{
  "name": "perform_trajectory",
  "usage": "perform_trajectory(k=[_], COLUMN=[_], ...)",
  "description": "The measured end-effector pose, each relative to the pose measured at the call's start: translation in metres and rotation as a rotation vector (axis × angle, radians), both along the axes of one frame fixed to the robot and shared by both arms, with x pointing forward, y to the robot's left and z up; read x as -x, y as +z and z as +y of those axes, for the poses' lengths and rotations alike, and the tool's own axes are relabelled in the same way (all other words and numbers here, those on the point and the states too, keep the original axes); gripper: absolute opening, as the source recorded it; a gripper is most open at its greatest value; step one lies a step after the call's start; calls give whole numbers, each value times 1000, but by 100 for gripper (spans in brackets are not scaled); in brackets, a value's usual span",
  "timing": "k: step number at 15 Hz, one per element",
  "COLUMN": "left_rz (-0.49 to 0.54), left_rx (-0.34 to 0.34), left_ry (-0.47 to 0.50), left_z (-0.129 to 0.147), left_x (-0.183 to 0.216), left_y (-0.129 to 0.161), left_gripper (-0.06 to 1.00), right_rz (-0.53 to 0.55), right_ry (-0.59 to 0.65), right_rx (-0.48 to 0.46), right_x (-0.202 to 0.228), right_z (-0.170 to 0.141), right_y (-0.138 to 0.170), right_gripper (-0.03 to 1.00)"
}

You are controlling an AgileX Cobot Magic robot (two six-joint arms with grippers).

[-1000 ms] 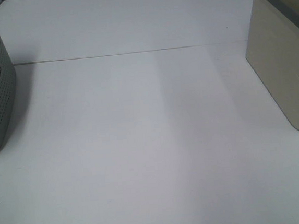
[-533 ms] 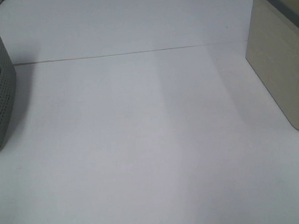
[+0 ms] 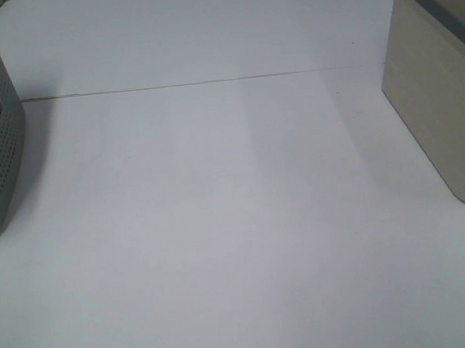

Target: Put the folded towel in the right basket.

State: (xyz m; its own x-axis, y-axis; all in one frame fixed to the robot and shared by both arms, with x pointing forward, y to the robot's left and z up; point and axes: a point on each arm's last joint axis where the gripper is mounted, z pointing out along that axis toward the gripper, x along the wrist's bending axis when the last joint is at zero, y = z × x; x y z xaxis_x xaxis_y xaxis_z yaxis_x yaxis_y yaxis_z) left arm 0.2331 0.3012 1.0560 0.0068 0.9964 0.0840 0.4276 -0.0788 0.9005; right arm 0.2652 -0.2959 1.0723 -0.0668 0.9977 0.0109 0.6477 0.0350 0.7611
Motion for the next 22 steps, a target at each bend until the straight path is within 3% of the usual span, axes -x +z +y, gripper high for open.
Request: perform_trajectory(k=[4, 14, 18, 22], left_rz=[0, 0, 0, 0], left_rx=[0, 0, 0, 0], left_ry=[0, 0, 0, 0], left_z=[0, 0, 0, 0], left_x=[0, 0, 0, 0], left_y=[0, 0, 0, 0], left_gripper=[99, 99, 99, 99], right_rz=[-144, -144, -145, -146], right_ry=[2, -1, -91, -100], right_rx=[-14, -14, -9, -8], right_x=[26, 29, 29, 29], right_z=[-1, -1, -1, -1], right_y=[-27, -36, -36, -36], right_gripper=[98, 98, 98, 98])
